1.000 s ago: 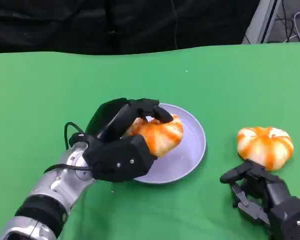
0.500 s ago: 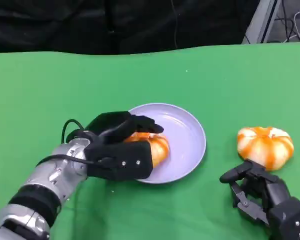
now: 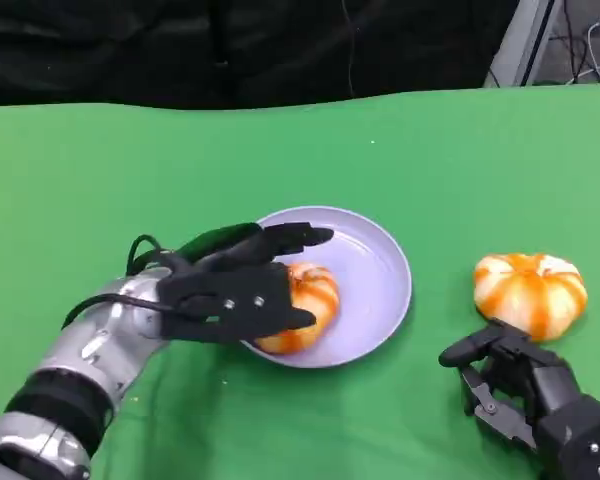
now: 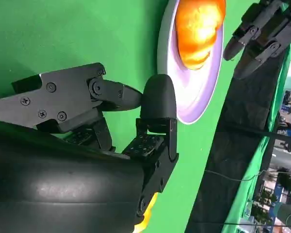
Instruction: Grasp the bread from the table and place it into the plate.
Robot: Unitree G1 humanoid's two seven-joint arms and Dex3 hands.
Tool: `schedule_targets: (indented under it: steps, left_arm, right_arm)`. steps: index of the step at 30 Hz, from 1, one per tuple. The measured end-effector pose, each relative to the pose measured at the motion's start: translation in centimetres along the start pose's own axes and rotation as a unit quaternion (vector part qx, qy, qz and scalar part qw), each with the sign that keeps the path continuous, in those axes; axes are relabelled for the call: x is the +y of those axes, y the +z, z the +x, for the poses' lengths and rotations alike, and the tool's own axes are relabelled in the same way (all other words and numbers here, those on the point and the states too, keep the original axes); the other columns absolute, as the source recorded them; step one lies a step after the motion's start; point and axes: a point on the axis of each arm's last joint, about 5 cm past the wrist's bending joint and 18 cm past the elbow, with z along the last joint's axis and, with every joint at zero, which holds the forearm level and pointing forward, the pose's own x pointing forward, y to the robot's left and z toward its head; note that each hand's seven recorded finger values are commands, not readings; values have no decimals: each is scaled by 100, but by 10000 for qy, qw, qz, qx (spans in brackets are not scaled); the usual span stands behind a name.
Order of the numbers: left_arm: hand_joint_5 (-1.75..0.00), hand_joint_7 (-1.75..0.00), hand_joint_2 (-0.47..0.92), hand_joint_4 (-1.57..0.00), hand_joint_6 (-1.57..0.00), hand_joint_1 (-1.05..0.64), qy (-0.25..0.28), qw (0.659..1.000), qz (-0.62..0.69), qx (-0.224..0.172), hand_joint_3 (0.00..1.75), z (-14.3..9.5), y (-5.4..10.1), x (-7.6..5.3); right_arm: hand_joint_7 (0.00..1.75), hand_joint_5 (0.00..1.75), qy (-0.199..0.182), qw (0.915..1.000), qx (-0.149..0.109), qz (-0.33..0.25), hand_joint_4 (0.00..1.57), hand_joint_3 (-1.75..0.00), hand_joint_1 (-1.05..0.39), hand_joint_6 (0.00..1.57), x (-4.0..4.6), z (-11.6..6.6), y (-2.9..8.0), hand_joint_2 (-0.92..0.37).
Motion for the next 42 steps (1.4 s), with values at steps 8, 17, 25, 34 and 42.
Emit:
schedule_targets:
  steps: [8,17,25,34,42]
  left_arm:
    - [-2,0,92,-18,-17,-84,584,9817,-1595,-864,73,-172,-126,79]
    - [-3,-2,92,-27,-21,-91,1177,9197,-3433,-1500,60,-386,-395,-31]
    - [-4,-3,92,-37,-28,-90,1539,8834,-3982,-1934,52,-810,-699,-241]
    - [-4,-3,92,-47,-38,-72,2070,8450,-4445,-2134,35,-1326,-936,-429]
    - [-2,-1,92,-48,-38,-76,2319,8171,-4981,-1744,36,-1661,-1051,-693]
  right_arm:
    - [119,175,5,10000,5,-19,72,-47,-17,75,1,2,0,-92]
    - [118,175,19,10000,15,-10,71,-48,-16,75,-1,6,1,-92]
    - [118,174,12,10000,6,-31,69,-47,-15,76,4,2,2,-92]
    - [118,172,19,10000,-5,-33,70,-47,-16,76,2,-16,-1,-92]
    - [117,172,29,10000,-2,-22,71,-48,-14,76,-8,-51,-8,-92]
